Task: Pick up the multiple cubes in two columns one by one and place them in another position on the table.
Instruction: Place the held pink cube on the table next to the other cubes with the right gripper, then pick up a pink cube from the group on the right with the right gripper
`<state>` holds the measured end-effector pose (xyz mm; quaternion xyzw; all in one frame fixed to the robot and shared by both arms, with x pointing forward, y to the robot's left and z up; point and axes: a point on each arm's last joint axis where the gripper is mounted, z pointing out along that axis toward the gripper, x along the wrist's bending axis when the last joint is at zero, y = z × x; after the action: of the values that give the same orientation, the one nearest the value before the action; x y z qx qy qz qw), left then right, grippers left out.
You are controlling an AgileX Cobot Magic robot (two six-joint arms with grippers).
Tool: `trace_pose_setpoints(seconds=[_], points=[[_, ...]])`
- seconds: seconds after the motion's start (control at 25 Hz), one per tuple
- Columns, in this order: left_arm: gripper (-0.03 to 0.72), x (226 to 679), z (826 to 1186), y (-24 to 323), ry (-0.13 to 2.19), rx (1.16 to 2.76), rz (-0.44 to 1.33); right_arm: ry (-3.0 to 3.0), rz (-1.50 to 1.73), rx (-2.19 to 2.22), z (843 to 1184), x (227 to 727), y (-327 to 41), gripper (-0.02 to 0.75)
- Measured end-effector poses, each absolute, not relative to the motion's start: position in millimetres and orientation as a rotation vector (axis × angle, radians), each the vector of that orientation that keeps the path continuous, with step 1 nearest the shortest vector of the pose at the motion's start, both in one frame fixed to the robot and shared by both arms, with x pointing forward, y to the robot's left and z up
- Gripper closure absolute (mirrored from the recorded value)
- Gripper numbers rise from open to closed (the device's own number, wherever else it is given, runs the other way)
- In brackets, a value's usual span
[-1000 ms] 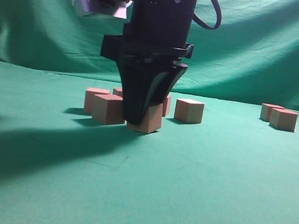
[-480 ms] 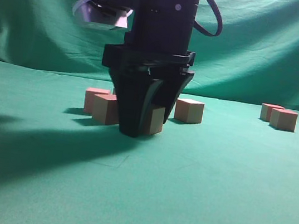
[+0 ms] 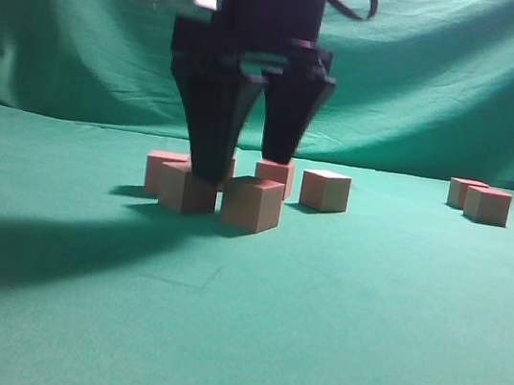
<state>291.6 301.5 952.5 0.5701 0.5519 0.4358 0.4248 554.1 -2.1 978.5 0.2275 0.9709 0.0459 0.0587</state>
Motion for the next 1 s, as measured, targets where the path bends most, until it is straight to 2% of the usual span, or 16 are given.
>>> trace_pose_setpoints(seconds=[0.36,0.4,0.52,0.72,0.84,1.0], points=[[0.688,291.6,952.5,301.5,1.38,1.426,1.09,2.749,0.341,0.814,1062.9,567.3,3.7,0.172],[0.688,291.6,952.5,301.5,1.38,1.426,1.09,2.716,0.355,0.829,1074.0,565.6,-0.3,0.231],[0.688,291.6,952.5,301.5,1.38,1.426,1.09,2.593,0.397,0.872,1109.4,559.2,-15.9,0.231],[0.688,291.6,952.5,301.5,1.38,1.426,1.09,2.335,0.485,0.909,1184.0,538.0,-59.1,0.231],[0.688,291.6,952.5,301.5,1.38,1.426,1.09,2.216,0.568,1.051,1213.9,530.2,-93.9,0.231],[0.688,291.6,952.5,301.5,1.38,1.426,1.09,2.043,0.521,1.383,1211.7,542.5,-159.7,0.231]])
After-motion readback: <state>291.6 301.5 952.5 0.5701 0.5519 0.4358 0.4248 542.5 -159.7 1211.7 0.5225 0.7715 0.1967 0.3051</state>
